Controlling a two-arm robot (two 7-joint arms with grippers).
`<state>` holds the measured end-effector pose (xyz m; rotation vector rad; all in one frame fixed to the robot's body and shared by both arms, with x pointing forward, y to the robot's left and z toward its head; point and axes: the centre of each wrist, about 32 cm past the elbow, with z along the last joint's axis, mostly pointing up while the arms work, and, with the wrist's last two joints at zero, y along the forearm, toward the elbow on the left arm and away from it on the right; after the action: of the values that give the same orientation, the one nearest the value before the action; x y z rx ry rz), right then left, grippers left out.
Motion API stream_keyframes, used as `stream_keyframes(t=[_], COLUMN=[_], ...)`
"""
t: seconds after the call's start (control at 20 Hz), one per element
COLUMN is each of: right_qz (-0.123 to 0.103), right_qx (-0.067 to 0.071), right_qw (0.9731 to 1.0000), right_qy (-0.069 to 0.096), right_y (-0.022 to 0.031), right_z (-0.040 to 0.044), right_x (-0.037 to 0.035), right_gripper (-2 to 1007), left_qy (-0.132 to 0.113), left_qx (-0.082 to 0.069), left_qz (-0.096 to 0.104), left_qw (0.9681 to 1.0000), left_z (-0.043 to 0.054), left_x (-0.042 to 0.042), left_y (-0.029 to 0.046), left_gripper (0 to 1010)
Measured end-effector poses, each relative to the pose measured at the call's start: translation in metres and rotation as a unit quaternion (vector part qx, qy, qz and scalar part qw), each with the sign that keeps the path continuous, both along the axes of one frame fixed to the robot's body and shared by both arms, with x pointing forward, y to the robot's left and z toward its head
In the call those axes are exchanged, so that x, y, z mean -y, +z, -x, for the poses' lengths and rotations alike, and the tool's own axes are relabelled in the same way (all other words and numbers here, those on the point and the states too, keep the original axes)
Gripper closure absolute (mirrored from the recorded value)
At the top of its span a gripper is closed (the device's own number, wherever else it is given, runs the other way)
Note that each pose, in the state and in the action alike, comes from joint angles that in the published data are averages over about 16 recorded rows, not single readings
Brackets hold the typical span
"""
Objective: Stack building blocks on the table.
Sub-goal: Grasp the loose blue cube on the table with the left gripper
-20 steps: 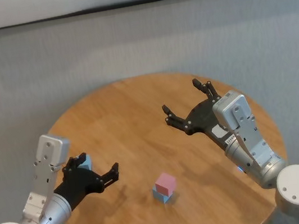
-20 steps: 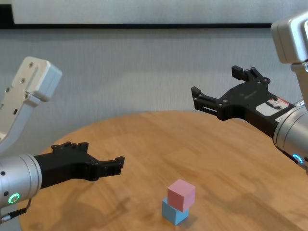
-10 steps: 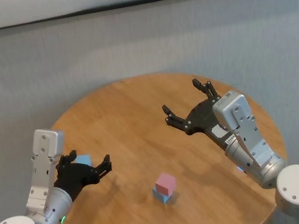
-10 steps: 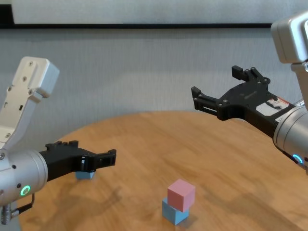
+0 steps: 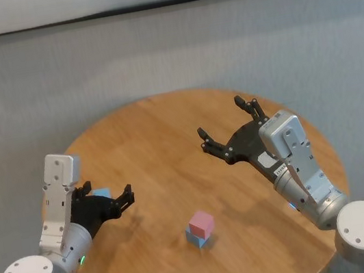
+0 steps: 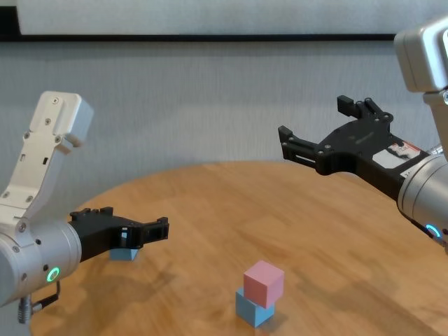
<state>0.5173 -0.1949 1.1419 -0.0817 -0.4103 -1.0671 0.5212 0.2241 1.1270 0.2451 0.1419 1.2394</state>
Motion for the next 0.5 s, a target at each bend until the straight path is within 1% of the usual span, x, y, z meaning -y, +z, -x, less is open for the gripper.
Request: stream_keyframes(t=[0.25, 0.5], right_qz=[0.0, 0.0], right_qx=[0.0, 0.0], right_qw=[1.0, 1.0], right_qy=[0.0, 0.0], right_y=[0.0, 0.0], right_z=[0.0, 0.0], right_x=[0.0, 0.0], right_gripper=[4, 4], left_qy=[0.005, 0.01], left_qx=[-0.002, -0.004], left_qz=[-0.001, -0.002], left_qw=[1.0, 0.9999], left_z=[-0.002, -0.0025], left_x=[-0.0011, -0.0042], left_y=[-0.0049, -0.0095], left_gripper=[8, 8])
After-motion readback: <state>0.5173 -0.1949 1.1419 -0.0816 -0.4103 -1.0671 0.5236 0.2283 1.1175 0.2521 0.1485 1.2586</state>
